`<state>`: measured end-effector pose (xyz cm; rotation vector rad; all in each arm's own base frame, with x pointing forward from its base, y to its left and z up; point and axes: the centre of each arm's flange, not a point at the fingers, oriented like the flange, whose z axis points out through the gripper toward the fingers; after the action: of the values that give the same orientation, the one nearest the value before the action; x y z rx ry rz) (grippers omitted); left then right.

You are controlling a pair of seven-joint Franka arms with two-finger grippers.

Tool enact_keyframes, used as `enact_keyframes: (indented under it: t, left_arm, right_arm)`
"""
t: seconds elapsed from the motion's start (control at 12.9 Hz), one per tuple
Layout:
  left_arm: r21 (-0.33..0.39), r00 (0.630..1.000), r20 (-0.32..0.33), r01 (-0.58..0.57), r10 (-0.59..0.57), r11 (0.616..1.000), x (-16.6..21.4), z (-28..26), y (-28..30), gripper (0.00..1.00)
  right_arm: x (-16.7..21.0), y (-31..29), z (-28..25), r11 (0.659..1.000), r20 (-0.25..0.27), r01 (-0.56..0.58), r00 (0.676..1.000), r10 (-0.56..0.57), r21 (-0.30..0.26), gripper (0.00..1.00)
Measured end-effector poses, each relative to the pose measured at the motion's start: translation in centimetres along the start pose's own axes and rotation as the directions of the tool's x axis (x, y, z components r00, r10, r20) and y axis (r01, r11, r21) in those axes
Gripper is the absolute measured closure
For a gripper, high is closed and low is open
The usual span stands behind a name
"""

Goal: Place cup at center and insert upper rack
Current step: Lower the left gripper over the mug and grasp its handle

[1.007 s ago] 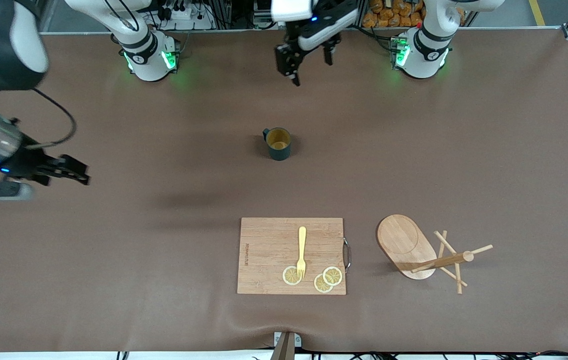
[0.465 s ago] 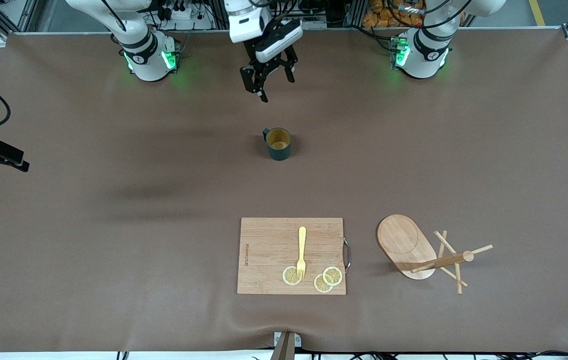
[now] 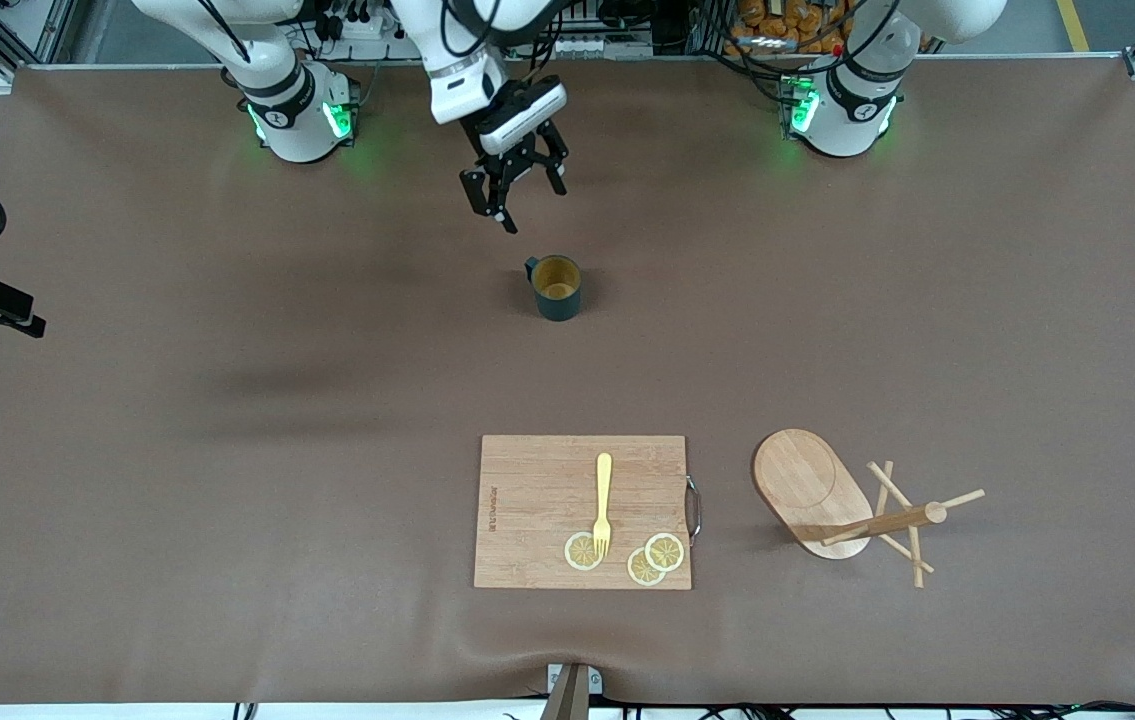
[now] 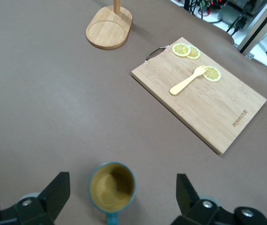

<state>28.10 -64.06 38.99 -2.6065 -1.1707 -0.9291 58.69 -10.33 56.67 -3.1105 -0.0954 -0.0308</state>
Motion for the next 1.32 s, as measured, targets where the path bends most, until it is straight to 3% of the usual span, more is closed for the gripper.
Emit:
enact_keyframes:
  t: [0.23,0.46,0.85,1.32]
  left_arm:
    - [-0.007,0.999,-0.020,0.044,-0.044,0.999,-3.9,2.1,0.2,0.00]
    - [-0.008,0.994,-0.015,0.104,-0.104,0.995,-5.4,4.3,0.7,0.00]
    - [-0.033,0.984,-0.127,0.121,-0.125,0.992,-11.1,8.3,-1.2,0.00]
    - [-0.018,0.977,-0.155,0.147,-0.148,0.989,-14.2,11.4,-2.2,0.00]
  right_arm:
    - [-0.3,0.0,-0.2,1.000,0.011,0.002,1.000,-0.002,0.004,0.00]
    - [-0.9,-0.2,-0.9,1.000,0.022,0.005,1.000,-0.005,0.011,0.00]
    - [-1.0,-1.2,-0.9,1.000,0.035,0.021,0.999,-0.021,0.017,0.00]
    - [-1.0,-1.7,-0.8,0.999,0.043,0.031,0.999,-0.031,0.019,0.00]
